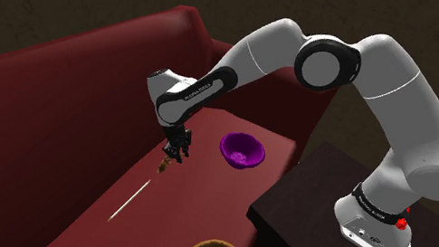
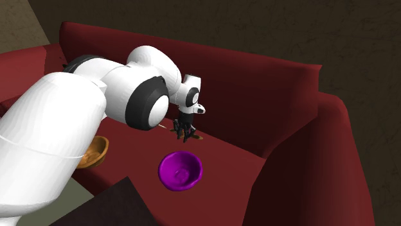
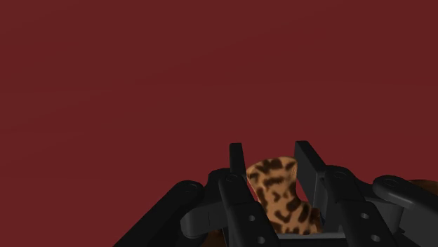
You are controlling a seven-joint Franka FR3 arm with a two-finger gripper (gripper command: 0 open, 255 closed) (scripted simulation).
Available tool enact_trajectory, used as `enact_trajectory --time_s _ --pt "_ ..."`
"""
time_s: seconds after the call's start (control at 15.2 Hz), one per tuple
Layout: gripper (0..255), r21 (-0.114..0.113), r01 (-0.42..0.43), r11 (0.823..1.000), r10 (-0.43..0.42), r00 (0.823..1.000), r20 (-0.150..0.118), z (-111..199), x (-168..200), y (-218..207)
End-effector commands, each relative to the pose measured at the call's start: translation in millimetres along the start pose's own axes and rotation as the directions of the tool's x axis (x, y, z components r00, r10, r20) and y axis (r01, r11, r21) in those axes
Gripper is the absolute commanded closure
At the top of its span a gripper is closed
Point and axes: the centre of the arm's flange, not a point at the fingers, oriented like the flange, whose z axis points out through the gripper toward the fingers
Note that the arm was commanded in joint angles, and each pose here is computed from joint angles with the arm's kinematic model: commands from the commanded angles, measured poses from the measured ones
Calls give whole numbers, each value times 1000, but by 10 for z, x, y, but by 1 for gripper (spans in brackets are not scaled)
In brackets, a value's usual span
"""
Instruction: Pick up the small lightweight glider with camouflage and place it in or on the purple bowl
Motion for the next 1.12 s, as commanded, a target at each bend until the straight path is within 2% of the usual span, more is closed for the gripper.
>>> enact_trajectory --time_s 0.0,0.26,1.06 --pt "255 0 0 1000 0 1000 0 0 0 0" --pt "255 0 0 1000 0 1000 0 0 0 0" --pt "255 0 0 1000 0 1000 0 -600 -203 -14"
